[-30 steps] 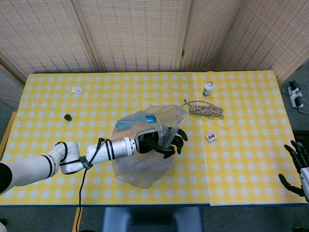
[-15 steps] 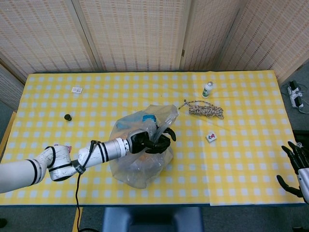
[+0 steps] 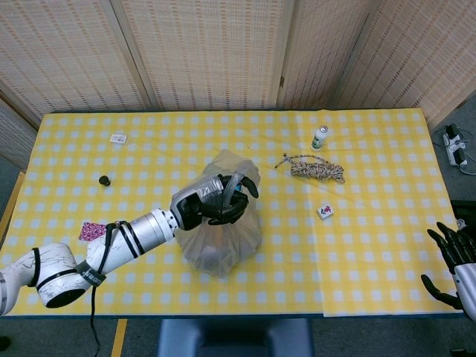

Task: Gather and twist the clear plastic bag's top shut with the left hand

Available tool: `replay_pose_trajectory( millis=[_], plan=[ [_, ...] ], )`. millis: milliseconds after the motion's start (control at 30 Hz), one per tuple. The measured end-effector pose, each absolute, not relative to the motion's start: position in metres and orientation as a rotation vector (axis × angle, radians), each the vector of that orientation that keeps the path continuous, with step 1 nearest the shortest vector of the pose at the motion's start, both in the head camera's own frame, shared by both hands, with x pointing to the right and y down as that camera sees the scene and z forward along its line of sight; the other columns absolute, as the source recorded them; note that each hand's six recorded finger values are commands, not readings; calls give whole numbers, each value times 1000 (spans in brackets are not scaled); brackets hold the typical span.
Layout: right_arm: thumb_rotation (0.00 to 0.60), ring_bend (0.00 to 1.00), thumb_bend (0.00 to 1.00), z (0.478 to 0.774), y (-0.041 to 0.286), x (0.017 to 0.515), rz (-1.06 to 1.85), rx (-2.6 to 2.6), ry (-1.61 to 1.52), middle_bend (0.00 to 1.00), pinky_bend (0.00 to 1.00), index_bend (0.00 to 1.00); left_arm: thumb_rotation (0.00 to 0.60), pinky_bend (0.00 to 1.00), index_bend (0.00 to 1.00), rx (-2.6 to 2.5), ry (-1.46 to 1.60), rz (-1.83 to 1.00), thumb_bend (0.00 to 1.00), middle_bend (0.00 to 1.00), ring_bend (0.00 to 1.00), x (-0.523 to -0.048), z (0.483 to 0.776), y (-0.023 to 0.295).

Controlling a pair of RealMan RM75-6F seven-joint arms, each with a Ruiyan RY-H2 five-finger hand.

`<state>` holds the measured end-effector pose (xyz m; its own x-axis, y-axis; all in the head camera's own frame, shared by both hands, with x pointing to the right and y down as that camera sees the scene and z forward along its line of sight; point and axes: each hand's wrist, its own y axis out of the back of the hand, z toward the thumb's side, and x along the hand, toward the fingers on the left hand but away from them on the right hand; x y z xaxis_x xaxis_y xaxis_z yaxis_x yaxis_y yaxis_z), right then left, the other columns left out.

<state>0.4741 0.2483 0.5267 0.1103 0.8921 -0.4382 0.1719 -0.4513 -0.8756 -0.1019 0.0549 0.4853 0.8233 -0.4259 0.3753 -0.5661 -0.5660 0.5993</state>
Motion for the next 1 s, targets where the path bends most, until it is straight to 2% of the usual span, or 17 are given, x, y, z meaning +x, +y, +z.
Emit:
replay_pose_trajectory(
  millis=[333,767,867,1000],
  plan=[
    [600,0,371,525,252,470,1375,-1741,-1038,0,0,0,600,1000,462,2326,-823,114,535,800,709,-115,420,25],
    [600,0,370,530,253,468,1384,-1748,-1032,0,0,0,600,1000,472,2359,-910,-9,536,800,709,-118,359,-4],
    [600,0,370,529,253,468,1381,-1747,-1036,0,0,0,600,1000,475,2360,-927,-16,536,800,709,-120,352,-6],
    [600,0,371,532,252,465,1378,-1759,-1024,0,0,0,600,1000,477,2349,-939,19,536,800,709,-124,359,-4]
  ],
)
